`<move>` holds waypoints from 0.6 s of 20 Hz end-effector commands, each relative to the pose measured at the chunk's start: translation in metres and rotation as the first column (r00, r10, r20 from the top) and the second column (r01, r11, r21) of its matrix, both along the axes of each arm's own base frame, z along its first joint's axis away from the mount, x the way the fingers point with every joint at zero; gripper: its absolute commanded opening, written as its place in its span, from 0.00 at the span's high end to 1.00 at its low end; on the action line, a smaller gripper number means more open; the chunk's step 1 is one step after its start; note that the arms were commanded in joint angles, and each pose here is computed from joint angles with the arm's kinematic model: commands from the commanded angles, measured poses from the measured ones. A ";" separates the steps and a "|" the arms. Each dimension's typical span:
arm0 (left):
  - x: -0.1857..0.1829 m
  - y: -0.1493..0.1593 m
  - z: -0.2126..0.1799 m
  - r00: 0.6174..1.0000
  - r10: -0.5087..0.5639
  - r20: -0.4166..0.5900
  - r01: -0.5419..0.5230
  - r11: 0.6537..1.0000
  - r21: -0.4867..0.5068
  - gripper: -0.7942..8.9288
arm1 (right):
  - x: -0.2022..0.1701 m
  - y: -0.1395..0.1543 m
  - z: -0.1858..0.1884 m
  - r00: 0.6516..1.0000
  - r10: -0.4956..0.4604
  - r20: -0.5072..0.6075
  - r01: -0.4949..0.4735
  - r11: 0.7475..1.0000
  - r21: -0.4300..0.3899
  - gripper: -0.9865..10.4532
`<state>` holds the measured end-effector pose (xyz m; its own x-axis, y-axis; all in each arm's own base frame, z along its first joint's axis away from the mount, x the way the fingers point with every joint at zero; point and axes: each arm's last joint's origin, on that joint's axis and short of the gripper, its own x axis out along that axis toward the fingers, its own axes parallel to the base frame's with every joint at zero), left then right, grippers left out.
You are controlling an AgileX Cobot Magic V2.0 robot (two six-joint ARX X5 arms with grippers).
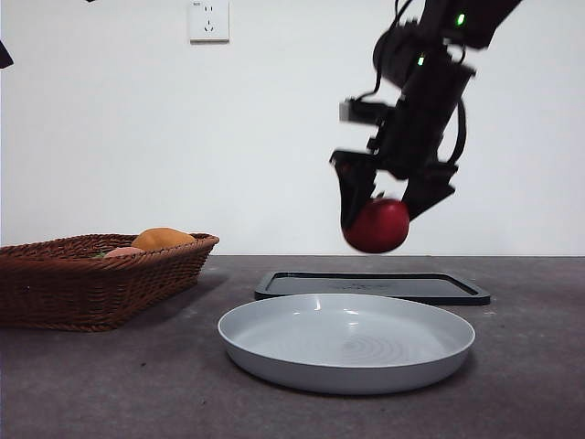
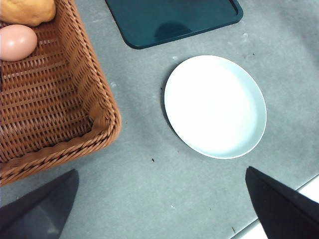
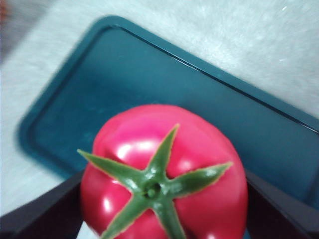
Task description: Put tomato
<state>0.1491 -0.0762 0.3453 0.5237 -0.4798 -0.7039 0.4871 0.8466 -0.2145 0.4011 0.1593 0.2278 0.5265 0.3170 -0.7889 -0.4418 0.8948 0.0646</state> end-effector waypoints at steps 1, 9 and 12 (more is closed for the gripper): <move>0.000 -0.001 0.005 1.000 -0.015 0.019 0.015 1.000 -0.007 0.28 | 0.011 0.007 -0.011 1.000 0.017 0.014 -0.017 1.000 0.007 0.61; 0.000 -0.001 0.005 1.000 -0.015 0.018 0.015 1.000 -0.006 0.28 | 0.018 0.011 -0.040 0.999 0.031 -0.036 -0.031 1.000 0.002 0.61; 0.000 -0.001 0.005 1.000 -0.015 0.018 0.015 1.000 -0.006 0.28 | 0.018 0.011 -0.040 0.999 0.034 -0.042 -0.034 0.999 0.000 0.57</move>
